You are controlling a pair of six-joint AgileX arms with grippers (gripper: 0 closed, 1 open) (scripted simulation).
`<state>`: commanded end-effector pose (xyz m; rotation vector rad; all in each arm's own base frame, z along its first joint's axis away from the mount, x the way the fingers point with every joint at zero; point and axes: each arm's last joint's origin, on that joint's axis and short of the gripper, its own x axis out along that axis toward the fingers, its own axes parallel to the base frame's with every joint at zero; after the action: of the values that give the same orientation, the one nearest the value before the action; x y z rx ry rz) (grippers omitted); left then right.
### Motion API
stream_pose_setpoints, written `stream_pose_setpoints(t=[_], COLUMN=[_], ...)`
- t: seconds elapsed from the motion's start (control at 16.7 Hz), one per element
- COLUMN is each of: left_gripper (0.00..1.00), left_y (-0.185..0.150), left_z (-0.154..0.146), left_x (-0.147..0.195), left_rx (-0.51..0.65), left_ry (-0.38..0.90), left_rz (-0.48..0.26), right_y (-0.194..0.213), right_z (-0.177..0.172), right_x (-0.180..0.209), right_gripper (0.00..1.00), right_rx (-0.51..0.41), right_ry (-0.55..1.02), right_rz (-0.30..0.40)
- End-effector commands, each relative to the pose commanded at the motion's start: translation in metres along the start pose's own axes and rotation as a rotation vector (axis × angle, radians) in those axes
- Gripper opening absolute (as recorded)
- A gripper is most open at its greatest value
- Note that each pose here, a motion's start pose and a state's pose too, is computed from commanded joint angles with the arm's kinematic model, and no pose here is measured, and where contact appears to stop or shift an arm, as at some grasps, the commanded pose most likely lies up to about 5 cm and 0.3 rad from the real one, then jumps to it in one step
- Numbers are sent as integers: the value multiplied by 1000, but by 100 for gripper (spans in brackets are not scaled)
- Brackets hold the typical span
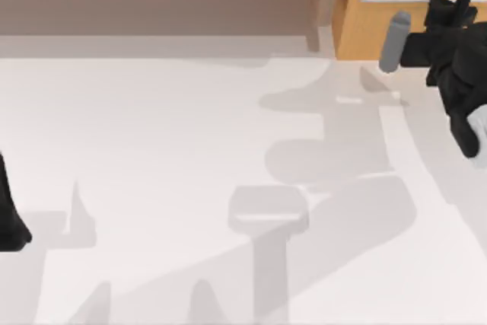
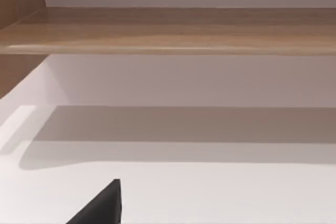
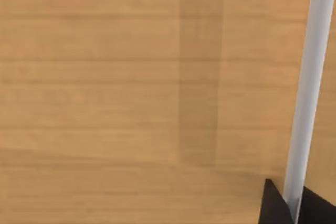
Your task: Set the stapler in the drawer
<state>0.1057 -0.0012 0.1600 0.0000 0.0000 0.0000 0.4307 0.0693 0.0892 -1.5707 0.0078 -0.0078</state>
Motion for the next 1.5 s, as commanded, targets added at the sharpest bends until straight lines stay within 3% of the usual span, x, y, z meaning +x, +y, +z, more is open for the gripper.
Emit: stream_pose_setpoints(t=[0.36,0.54,1.08,1.5], left_gripper=[100,100,100,100], left_y=[0,0,0,0], left_z=[0,0,0,0], left_x=[0,0,0,0], left_rx=[0,0,0,0], left_ry=[0,0,0,0], left_rz=[0,0,0,0], right_y=[-6,7,-1,5], right_z=[3,0,1,-1], right_x=[-16,-45,-67,-122], right_gripper=[0,0,0,0], right_rx=[9,-3,4,0], right_ry=[-3,-1,2,-2], right_rz=[-23,31,-4,21])
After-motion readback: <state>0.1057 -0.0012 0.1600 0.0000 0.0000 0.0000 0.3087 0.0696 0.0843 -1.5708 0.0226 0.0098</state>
